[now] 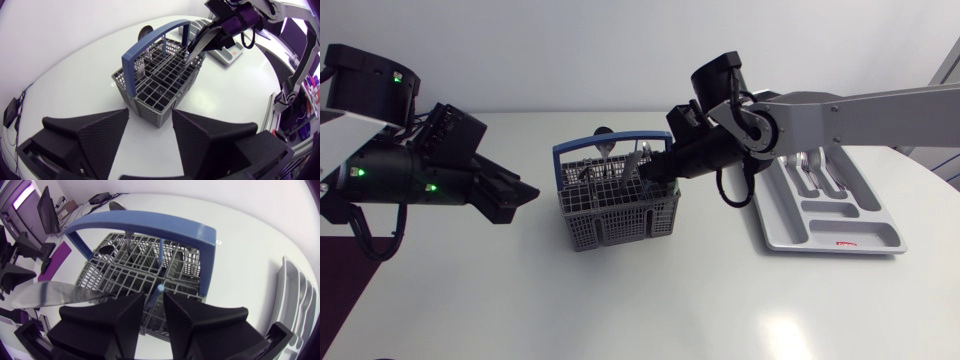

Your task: Unload the cutlery basket into the drawer organizer.

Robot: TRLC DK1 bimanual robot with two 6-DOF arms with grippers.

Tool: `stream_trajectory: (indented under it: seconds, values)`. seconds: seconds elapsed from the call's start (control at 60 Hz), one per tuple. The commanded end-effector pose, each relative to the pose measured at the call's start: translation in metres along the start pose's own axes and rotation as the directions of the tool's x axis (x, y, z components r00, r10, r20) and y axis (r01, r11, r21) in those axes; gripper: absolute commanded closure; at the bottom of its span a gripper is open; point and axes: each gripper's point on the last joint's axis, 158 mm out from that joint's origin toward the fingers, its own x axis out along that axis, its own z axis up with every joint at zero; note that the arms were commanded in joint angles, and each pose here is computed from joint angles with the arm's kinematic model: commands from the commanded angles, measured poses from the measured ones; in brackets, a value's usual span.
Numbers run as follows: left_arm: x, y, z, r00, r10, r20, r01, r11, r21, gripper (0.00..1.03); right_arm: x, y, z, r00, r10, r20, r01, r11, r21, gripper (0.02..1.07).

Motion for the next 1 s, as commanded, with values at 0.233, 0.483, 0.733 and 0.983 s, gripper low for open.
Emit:
stream_trajectory:
  seconds: [0.233,0.483,0.733,0.983]
  values:
    - [0.006,-0.007,-0.010,1.000,-0.020,-0.008,0.020,1.000,-0.010,0.29,0.001,-0.006,0.005,0.999,-0.026,0.044,0.025,1.000,0.016,0.99]
    - [0.007,-0.008,-0.011,1.000,-0.022,-0.008,0.022,1.000,-0.011,0.29,-0.018,0.002,0.013,0.995,-0.032,0.091,0.034,0.999,-0.027,1.00]
    - [0.009,-0.011,-0.010,1.000,-0.028,-0.005,0.028,1.000,-0.004,0.29,-0.061,0.009,0.029,0.988,-0.048,0.148,0.059,0.996,-0.070,1.00]
    - [0.008,-0.017,-0.007,0.999,-0.041,0.001,0.041,0.999,0.009,0.29,-0.128,0.021,0.051,0.976,-0.068,0.206,0.092,0.990,-0.107,1.00]
